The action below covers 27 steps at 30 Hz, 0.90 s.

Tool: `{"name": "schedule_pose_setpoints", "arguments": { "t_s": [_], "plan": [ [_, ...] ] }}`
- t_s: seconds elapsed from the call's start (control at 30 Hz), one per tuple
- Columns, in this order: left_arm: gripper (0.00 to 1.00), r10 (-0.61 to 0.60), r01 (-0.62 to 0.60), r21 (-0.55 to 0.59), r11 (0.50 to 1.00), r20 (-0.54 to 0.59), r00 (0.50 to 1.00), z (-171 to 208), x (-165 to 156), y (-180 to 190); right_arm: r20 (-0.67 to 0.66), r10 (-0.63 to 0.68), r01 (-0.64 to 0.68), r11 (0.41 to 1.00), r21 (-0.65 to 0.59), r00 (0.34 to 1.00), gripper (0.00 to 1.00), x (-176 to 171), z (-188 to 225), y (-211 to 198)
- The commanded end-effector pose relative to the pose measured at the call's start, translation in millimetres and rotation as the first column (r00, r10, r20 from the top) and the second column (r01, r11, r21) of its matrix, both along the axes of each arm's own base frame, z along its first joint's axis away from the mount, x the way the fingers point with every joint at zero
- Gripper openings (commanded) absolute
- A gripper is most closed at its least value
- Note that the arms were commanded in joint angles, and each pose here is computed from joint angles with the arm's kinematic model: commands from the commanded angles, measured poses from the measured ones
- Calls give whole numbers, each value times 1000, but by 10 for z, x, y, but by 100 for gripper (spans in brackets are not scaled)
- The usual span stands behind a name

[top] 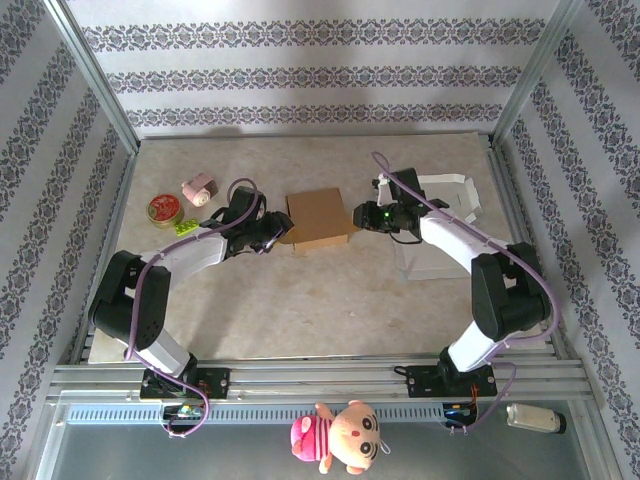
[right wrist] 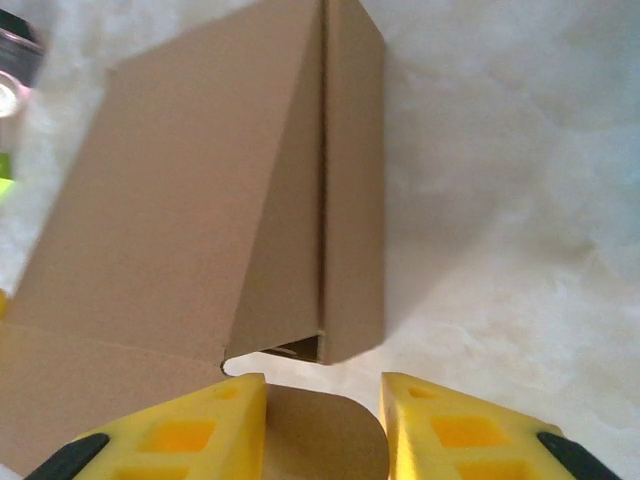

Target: Fold the paper box

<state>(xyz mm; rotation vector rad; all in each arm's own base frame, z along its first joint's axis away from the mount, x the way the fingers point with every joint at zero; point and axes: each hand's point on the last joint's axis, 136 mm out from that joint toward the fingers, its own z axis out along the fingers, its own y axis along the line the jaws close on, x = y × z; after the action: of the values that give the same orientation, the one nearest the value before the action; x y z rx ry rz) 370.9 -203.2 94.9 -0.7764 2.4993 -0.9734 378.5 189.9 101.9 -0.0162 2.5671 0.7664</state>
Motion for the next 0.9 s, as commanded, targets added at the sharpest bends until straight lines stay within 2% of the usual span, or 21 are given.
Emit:
{"name": "schedule_pose_setpoints", "arguments": {
  "t_s": [0.0, 0.13, 0.17, 0.3, 0.43, 0.6, 0.7, 0.87],
  "plan": [
    [46, -14, 14, -17, 1000, 5, 1000, -93, 25, -52, -7, -5, 4, 998, -66, 1000, 34, -32, -277, -13],
    [47, -25, 25, 11, 1000, 8, 1000, -98, 6, -24, -8, -30, 29, 998, -53, 1000, 38, -41, -253, -68],
    [51, -26, 26, 19, 999, 24, 999, -29, 4, -5, 15, -31, 32, 998, -45, 999, 40, -37, -138, -75],
    [78, 16, -30, 101, 994, 142, 990, 362, 55, 194, 135, -32, 38, 998, -41, 990, 50, 25, 363, -95],
    [88, 24, -61, 175, 983, 203, 979, 522, 207, 338, 165, -19, 26, 999, -45, 986, 59, 175, 464, -39],
    [88, -112, 83, 185, 979, 155, 981, 384, 462, 173, 113, 37, -34, 999, -32, 993, 67, 350, 259, 124],
    [87, -182, 159, 196, 968, 108, 977, 182, 551, 61, 72, 48, -47, 999, -24, 996, 68, 415, 89, 185],
    [74, -210, 199, 133, 971, 74, 975, -162, 607, -94, -2, 62, -62, 998, -16, 998, 65, 417, -230, 256]
  ]
}}
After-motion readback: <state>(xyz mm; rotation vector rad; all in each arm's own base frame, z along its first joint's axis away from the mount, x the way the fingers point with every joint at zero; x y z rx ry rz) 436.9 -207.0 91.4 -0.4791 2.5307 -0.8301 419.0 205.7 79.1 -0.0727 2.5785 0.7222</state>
